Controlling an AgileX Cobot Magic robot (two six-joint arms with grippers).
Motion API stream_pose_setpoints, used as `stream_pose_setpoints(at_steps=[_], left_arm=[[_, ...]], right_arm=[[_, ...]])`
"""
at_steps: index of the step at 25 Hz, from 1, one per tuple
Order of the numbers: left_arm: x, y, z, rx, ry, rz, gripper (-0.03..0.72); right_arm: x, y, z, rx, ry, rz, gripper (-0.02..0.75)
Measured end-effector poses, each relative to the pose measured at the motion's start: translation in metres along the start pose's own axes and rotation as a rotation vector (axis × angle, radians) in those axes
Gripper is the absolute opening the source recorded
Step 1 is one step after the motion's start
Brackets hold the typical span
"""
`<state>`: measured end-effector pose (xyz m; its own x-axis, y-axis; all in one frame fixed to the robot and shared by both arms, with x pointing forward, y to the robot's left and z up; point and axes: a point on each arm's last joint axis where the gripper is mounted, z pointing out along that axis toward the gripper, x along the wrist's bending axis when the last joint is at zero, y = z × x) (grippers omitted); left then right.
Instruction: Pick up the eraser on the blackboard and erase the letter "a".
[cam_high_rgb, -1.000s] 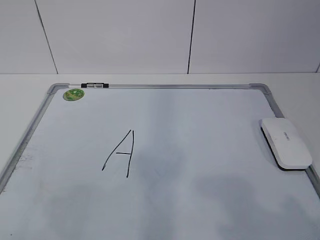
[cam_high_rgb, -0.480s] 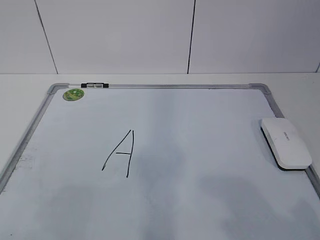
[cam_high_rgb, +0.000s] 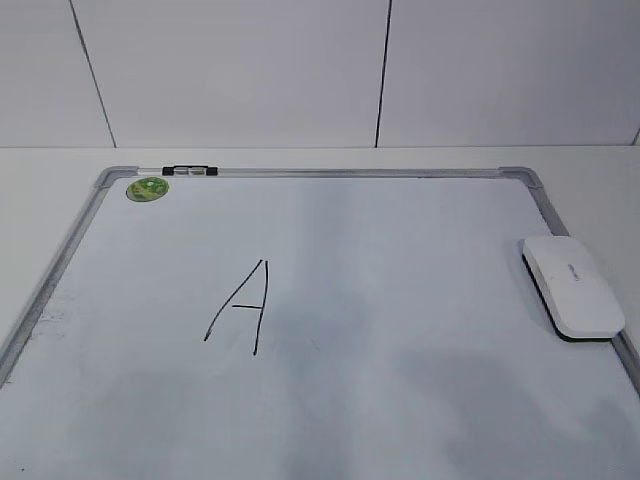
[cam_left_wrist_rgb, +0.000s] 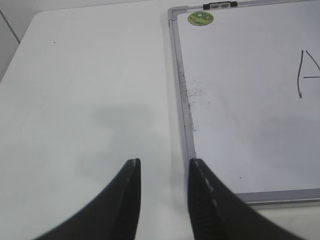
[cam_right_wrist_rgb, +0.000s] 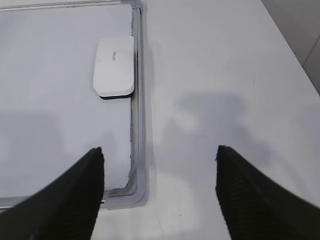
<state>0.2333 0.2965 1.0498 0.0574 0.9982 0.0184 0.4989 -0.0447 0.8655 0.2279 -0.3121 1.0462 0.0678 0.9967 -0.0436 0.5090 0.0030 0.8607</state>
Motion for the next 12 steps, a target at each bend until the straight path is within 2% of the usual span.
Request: stream_pose_setpoints(at_steps=[12], left_arm=[[0.0000,0.0000,0.0000,0.000,0.000,0.000,0.245]], right_arm=[[0.0000,0.0000,0.0000,0.000,0.000,0.000,0.557]])
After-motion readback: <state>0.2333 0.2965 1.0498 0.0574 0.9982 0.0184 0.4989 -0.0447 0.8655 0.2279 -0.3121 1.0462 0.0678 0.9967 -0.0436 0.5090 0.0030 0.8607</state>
